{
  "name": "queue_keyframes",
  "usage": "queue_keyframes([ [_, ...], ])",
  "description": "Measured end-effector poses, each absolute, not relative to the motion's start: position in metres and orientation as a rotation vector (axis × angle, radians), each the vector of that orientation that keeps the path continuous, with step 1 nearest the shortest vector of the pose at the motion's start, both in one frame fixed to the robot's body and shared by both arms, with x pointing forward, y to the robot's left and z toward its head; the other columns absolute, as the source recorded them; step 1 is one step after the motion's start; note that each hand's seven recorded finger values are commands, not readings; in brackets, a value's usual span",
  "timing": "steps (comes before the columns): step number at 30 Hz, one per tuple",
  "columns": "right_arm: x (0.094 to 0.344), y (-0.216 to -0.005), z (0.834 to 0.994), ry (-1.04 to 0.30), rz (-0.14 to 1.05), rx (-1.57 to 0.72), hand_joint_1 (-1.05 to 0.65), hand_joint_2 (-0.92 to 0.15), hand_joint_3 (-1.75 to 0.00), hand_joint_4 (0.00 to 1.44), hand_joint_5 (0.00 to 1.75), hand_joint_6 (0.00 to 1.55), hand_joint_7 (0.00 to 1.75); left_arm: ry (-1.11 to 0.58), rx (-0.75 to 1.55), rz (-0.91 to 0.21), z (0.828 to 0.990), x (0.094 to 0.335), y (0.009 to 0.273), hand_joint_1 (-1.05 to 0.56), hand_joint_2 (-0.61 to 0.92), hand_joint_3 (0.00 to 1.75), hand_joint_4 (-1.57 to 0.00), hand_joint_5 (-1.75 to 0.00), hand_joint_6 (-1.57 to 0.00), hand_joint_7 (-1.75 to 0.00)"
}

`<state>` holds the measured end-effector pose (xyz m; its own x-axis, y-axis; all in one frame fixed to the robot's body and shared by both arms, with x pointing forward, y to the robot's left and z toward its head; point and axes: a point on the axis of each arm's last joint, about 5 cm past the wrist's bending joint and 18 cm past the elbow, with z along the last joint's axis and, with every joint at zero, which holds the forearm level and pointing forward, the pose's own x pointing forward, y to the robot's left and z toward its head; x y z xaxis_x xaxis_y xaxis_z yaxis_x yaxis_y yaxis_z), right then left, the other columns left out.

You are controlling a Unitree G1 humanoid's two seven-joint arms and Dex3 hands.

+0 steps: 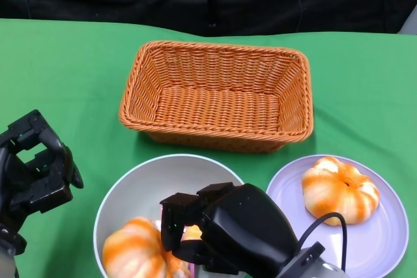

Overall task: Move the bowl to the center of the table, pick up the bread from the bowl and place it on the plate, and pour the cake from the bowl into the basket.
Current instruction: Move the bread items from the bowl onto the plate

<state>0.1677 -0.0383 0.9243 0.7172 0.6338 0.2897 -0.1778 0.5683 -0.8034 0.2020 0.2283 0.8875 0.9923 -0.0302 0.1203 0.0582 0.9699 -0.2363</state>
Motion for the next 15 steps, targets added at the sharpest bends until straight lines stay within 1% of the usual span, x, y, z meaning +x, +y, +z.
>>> queue_keyframes([
  [6,0.1678,-0.0386,0.9244,-0.616,0.509,-0.818,-0.18,-0.90,-0.26,0.85,1.75,0.64,1.75,-0.116,-0.242,-0.045,0.8874,0.2020,0.2284,0.00,0.48,1.30,-0.95,-1.75,-0.81,-1.70],
  [11,0.1678,-0.0388,0.9244,-0.615,0.509,-0.812,-0.17,-0.86,-0.29,0.84,1.75,0.65,1.73,-0.116,-0.242,-0.045,0.8874,0.2020,0.2284,0.00,0.48,1.30,-0.95,-1.75,-0.81,-1.69],
  [13,0.1678,-0.0388,0.9244,-0.614,0.508,-0.812,-0.16,-0.83,-0.32,0.84,1.75,0.68,1.67,-0.116,-0.242,-0.045,0.8874,0.2020,0.2284,0.00,0.48,1.30,-0.95,-1.75,-0.81,-1.69],
  [14,0.1678,-0.0390,0.9244,-0.615,0.508,-0.813,-0.17,-0.83,-0.35,0.81,1.75,0.70,1.56,-0.116,-0.242,-0.045,0.8874,0.2020,0.2284,0.00,0.48,1.30,-0.96,-1.75,-0.81,-1.69],
  [15,0.1678,-0.0396,0.9242,-0.618,0.510,-0.813,-0.19,-0.82,-0.41,0.81,1.63,0.74,1.34,-0.116,-0.242,-0.045,0.8874,0.2020,0.2283,0.00,0.48,1.30,-0.96,-1.75,-0.82,-1.69],
])
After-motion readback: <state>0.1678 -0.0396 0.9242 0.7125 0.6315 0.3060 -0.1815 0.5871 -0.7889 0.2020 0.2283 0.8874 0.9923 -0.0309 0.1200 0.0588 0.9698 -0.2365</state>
